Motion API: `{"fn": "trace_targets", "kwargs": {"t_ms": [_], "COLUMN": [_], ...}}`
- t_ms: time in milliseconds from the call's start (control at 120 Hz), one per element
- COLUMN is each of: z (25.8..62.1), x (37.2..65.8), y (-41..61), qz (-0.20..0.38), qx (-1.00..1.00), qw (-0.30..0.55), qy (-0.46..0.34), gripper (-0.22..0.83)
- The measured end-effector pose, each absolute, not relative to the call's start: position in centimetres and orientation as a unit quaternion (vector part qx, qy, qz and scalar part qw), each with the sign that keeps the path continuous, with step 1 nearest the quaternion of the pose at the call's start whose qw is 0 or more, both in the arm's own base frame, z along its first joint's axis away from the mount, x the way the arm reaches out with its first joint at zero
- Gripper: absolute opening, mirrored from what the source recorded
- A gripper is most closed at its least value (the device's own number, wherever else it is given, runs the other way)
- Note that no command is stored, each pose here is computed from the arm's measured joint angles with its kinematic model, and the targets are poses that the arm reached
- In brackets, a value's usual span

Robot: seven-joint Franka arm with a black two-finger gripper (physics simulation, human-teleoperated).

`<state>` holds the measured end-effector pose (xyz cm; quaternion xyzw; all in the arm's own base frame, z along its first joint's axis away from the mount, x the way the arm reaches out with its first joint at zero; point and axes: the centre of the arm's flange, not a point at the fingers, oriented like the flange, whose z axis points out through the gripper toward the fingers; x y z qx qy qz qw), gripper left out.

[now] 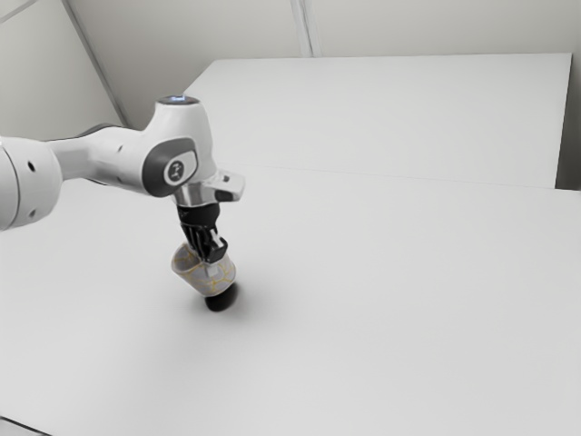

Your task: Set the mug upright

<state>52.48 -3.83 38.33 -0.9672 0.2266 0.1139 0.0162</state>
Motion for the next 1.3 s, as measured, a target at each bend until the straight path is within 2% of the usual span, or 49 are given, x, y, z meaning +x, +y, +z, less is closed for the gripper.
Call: {"fn": "trace_targets", "kwargs": {"t_ms": [367,550,708,867,942,1083,1300], "z": [35.6,35.9,37.2,41.0,44.8,51.3,60.3], "x": [52.7,52.6,52.6,52.2,51.5,52.1,53.0], "y": [-4.9,-5.1,-5.0,-5.0,-5.1,-5.6,-6.0], "qz": [0.121,0.116,0.106,0.068,0.029,-0.025,-0.062], "qx": [-0.969,-0.970,-0.972,-0.979,-0.985,-0.992,-0.994], "qw": [0.038,0.046,0.050,0.044,0.029,0.001,-0.010], "qy": [0.213,0.209,0.202,0.185,0.165,0.127,0.094], "gripper": [-0.10,0.27,0.45,0.54,0.56,0.59,0.61]}}
